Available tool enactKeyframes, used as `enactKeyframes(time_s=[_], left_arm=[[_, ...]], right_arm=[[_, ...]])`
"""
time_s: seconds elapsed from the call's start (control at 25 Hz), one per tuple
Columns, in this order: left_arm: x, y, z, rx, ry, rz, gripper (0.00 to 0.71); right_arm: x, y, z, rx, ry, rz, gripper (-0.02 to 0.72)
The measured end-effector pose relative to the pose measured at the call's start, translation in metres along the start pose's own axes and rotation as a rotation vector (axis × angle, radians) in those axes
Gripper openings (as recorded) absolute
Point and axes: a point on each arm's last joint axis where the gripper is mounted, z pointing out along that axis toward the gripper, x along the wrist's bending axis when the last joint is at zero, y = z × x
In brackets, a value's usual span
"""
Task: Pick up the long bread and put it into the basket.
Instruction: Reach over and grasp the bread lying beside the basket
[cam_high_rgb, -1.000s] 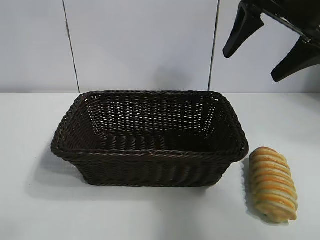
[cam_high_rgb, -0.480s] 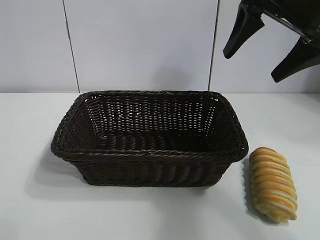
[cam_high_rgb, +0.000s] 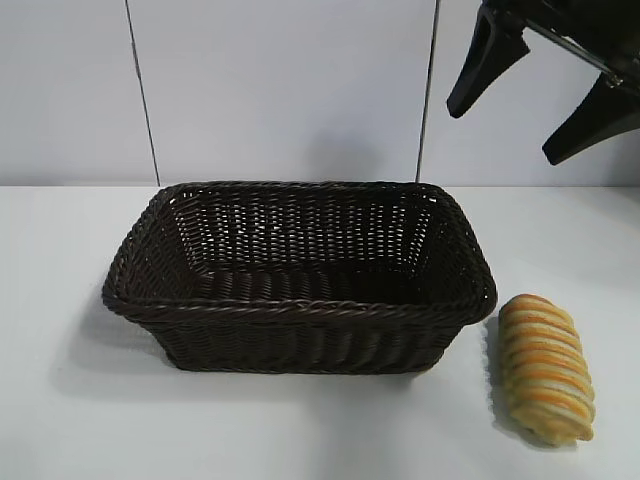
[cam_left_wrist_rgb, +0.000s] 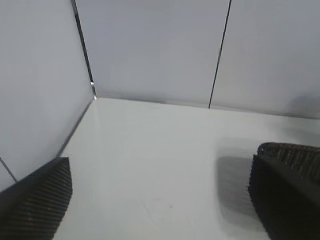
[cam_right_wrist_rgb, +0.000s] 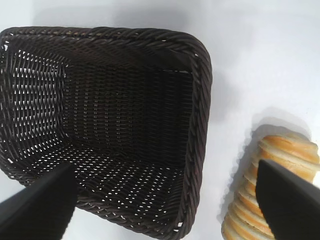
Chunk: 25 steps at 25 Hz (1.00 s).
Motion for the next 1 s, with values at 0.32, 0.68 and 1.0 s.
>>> enactKeyframes(time_s=[0.32, 0.68, 1.0], left_arm=[[0.002, -0.055, 0.024, 0.061, -0.002, 0.056, 0.694], [0.003, -0.064, 0.036, 0.096, -0.023, 0.074, 0.694], [0.003, -0.065, 0.036, 0.097, -0.042, 0.087, 0.694]], right_arm=[[0.000, 0.000, 0.000, 0.000, 0.000, 0.000, 0.696], [0.000, 0.000, 0.000, 0.001, -0.001, -0.001, 0.696], [0.000, -0.003, -0.001, 0.026, -0.007, -0.009, 0.696]])
